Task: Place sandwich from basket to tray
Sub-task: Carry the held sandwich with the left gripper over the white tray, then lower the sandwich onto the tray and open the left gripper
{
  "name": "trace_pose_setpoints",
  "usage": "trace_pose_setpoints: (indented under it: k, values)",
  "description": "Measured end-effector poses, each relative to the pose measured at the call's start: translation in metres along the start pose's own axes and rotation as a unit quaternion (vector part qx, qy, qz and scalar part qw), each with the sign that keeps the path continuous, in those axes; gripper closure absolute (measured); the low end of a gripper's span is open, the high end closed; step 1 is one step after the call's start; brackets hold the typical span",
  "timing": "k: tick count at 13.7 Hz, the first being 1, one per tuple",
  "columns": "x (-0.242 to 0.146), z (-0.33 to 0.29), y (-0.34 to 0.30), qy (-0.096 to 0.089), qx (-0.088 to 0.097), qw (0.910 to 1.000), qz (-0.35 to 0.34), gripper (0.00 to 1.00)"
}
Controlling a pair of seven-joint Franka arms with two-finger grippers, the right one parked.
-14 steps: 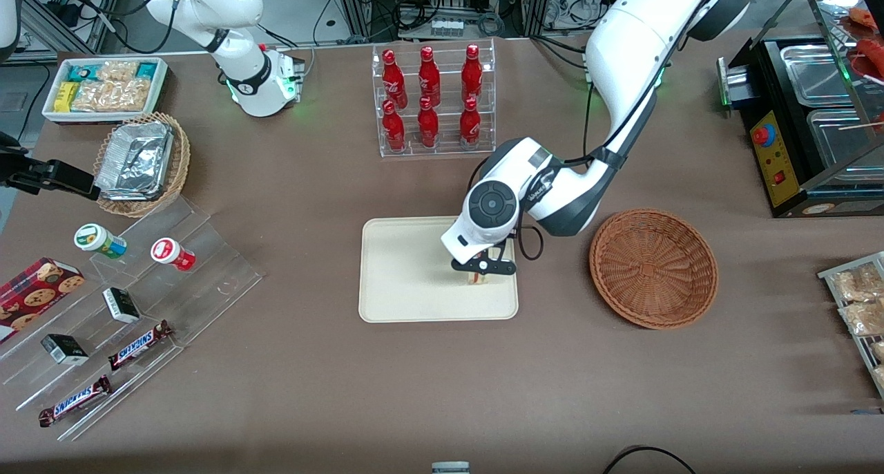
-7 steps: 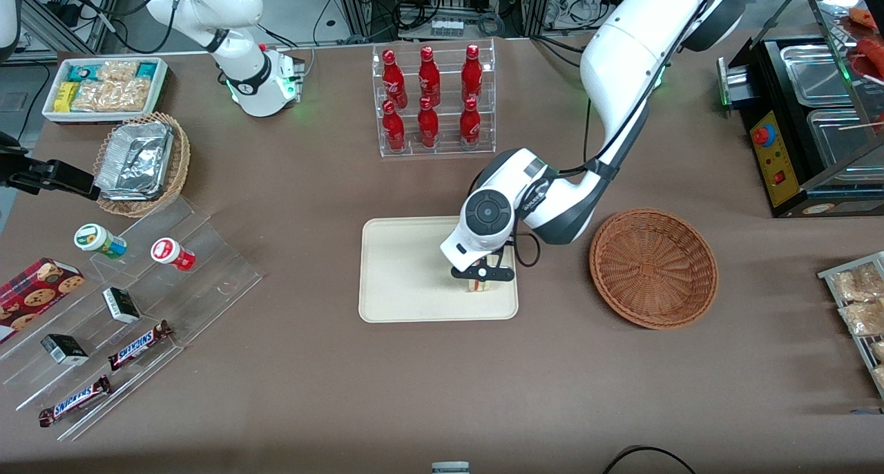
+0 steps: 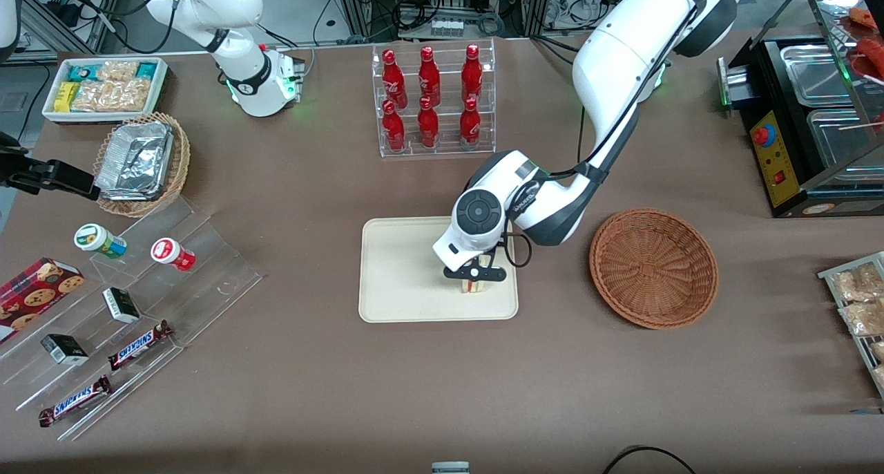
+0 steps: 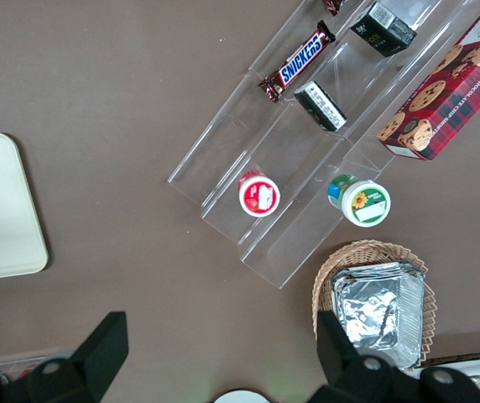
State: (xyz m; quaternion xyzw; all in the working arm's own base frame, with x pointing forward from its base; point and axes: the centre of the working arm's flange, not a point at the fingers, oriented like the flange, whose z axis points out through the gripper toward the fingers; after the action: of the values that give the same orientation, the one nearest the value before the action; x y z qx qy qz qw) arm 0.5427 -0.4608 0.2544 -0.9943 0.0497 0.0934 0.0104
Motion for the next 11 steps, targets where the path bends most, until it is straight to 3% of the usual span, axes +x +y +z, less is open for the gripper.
trace_pose_setpoints:
  k: [2,3,6,11]
  values:
    - [-0.002,0.004,0.004,0.002,0.005,1.0,0.005,0.86]
    - [-0.003,0.005,0.006,0.002,0.006,1.0,0.006,0.78]
    - [-0.002,0.002,0.007,0.006,0.005,1.0,-0.004,0.49]
    - [0.007,-0.026,0.008,0.028,-0.01,0.9992,-0.024,0.0]
